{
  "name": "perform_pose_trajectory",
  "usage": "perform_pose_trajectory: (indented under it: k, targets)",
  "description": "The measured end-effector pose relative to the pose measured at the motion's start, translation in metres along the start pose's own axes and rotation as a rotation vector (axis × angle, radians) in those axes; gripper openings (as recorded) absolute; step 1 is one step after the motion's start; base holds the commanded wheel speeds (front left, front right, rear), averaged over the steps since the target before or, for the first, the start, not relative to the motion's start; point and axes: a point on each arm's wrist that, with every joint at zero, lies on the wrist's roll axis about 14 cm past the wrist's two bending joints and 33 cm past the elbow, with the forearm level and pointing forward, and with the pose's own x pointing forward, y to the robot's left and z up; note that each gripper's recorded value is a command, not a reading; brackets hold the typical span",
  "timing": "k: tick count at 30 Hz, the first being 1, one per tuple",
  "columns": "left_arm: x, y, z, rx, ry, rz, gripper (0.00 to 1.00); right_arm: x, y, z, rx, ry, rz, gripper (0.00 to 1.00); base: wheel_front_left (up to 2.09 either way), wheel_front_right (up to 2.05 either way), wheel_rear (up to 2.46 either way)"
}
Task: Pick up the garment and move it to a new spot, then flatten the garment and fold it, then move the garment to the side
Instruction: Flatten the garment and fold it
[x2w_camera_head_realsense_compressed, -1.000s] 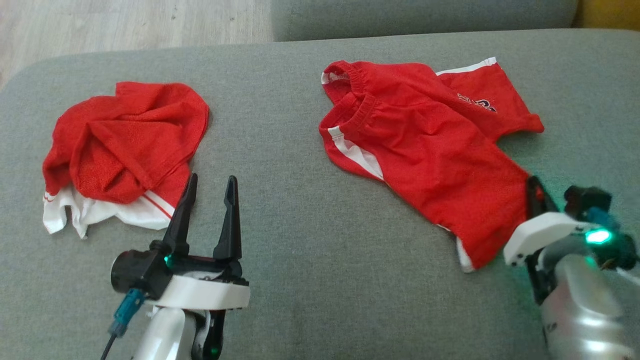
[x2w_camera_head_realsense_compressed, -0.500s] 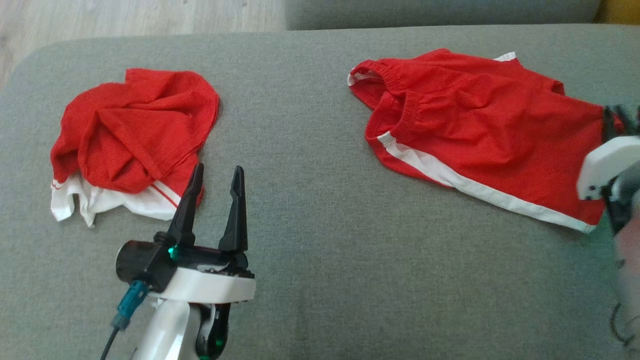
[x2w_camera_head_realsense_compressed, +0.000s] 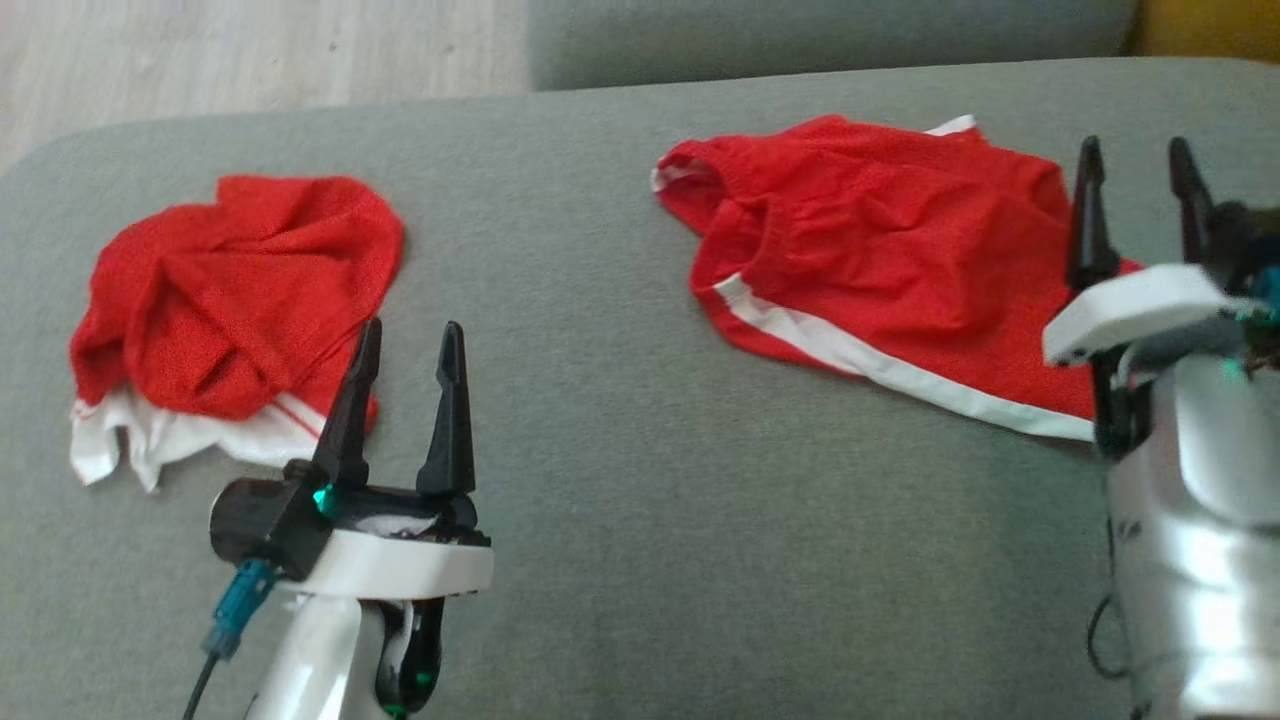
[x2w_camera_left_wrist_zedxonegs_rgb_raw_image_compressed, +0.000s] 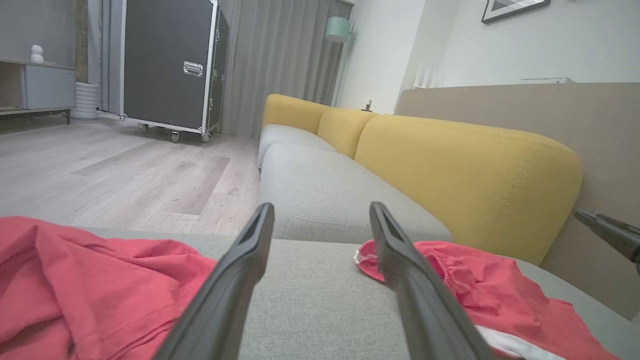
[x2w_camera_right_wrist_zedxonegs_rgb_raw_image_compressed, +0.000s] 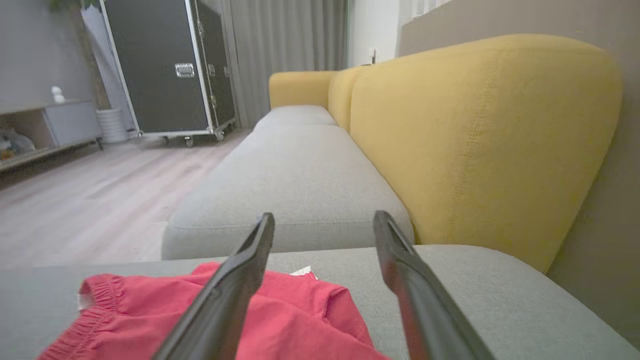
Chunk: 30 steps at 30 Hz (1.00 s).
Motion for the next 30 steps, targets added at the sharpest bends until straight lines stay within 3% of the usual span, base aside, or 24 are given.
perform_pose_trajectory:
  k: [4,7,13,21,30]
  targets:
    - [0.006,-0.011,0.004,0.002,-0.013,-0.035,1.00,-0.035,-0.004,0.003,0.062,-0.052,-0.005,1.00,0.00,0.00,0.00]
    - [0.010,-0.020,0.005,-0.004,-0.020,-0.061,1.00,-0.068,0.001,-0.018,0.153,-0.019,0.002,1.00,0.00,0.00,0.00]
    - [0.016,-0.038,-0.001,-0.016,-0.006,-0.113,1.00,-0.118,0.004,-0.055,0.230,0.071,-0.013,1.00,0.00,0.00,0.00]
    - [0.026,-0.058,-0.031,0.009,0.074,-0.190,1.00,-0.123,-0.016,-0.047,0.234,0.039,-0.071,1.00,0.00,0.00,0.00]
    - [0.046,-0.110,-0.097,0.118,0.262,-0.457,1.00,-0.119,-0.031,-0.064,0.244,0.081,-0.122,1.00,0.00,0.00,0.00]
